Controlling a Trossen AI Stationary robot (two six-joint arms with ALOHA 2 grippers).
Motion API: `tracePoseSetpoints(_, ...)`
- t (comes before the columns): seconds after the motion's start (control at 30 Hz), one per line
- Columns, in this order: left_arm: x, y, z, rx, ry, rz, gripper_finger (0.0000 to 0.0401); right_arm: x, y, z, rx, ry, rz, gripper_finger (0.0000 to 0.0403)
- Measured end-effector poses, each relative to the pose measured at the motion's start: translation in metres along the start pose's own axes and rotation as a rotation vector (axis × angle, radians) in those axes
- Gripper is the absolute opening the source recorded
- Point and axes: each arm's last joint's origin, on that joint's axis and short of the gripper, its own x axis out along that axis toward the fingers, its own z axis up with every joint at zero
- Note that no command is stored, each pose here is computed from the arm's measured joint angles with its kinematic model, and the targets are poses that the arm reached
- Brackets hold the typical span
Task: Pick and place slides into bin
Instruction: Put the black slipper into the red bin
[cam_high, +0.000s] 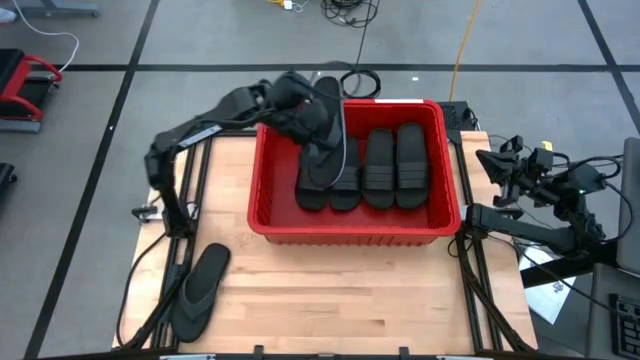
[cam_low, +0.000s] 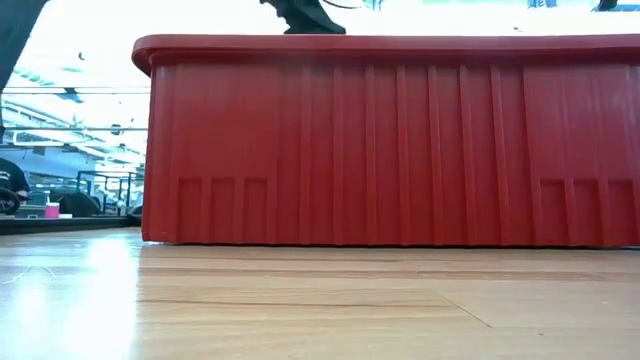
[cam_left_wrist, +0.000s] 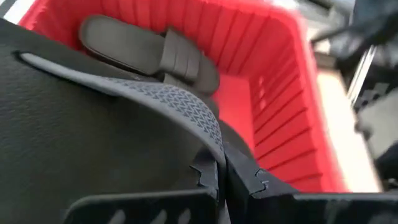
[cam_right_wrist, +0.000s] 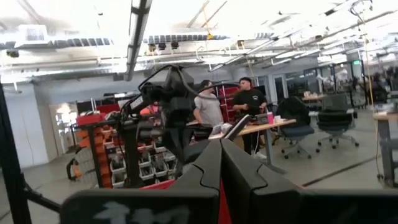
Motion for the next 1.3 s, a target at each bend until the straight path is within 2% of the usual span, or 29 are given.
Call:
tracePoseSetpoints(0.23, 0.030, 0.013, -0.004, 0.277, 0.148, -0.013, 0.0000, 0.001, 0.000, -0.001, 0.057, -0.001, -0.001, 0.0000)
tracePoseSetpoints(0.33, 0.037, 0.024, -0.008, 0.295, 0.175, -0.041, 0.0000, 0.001, 0.000, -0.001, 0.087, -0.002, -0.001, 0.0000)
tracePoseSetpoints(0.47, 0.052, 0.045, -0.016, 0.243, 0.212, -0.058, 0.0000, 0.001, 0.000, -0.001, 0.109, 0.007, -0.003, 0.0000)
tracePoseSetpoints(0.63, 0.076, 0.062, -0.023, 0.126, 0.207, -0.147, 0.0000, 0.001, 0.000, -0.001, 0.108, 0.005, -0.012, 0.0000)
tracePoseSetpoints(0.73, 0.093, 0.064, -0.028, 0.098, 0.236, -0.132, 0.0000, 0.001, -0.001, -0.001, 0.108, 0.001, -0.029, 0.0000)
tracePoseSetpoints(0.9, 0.116, 0.054, -0.033, 0.099, 0.260, -0.187, 0.0000, 0.001, -0.001, -0.001, 0.107, 0.002, -0.029, 0.0000)
tracePoseSetpoints(1.07, 0.135, 0.065, -0.039, -0.069, 0.276, -0.160, 0.0000, 0.001, -0.001, -0.001, 0.134, 0.002, -0.029, 0.0000)
tracePoseSetpoints(1.3, 0.142, 0.070, -0.032, -0.257, 0.208, -0.118, 0.0000, 0.001, -0.001, -0.002, 0.143, 0.005, -0.029, 0.0000)
